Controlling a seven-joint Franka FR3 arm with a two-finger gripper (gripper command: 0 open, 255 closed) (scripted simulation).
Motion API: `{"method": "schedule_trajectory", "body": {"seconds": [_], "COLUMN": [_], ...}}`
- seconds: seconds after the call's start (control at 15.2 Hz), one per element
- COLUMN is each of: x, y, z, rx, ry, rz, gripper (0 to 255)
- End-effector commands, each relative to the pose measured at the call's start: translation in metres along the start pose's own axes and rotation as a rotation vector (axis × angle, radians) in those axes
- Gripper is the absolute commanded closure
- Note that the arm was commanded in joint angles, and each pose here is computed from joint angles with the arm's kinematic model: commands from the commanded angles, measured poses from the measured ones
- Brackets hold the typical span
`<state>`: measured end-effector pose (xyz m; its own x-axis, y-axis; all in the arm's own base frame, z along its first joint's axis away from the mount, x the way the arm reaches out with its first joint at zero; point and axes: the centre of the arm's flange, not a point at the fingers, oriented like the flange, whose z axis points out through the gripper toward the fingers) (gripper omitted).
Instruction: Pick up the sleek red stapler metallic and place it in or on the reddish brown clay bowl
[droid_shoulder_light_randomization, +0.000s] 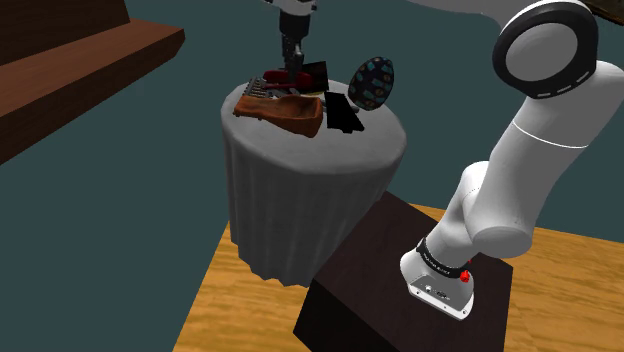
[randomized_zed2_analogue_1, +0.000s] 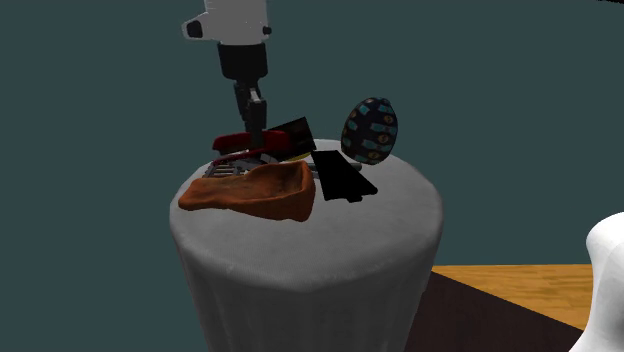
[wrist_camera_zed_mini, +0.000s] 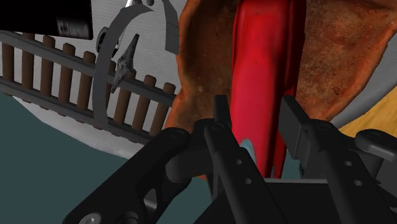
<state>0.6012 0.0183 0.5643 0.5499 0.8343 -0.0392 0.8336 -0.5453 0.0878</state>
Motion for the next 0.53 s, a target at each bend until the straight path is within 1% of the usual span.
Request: {"method": "schedule_trajectory", "body": {"seconds": [0.0,0.26,0.46], "x": [0.0,0.001,0.001], "y": [-0.001,-0.003,-0.003], "z": [0.011,0.032,0.034], "rx": [0.0,0.0,0.0], "ry": [0.0,0.0,0.0], "rz": [0.0,0.0,0.0], "gripper": [255,255,255]}}
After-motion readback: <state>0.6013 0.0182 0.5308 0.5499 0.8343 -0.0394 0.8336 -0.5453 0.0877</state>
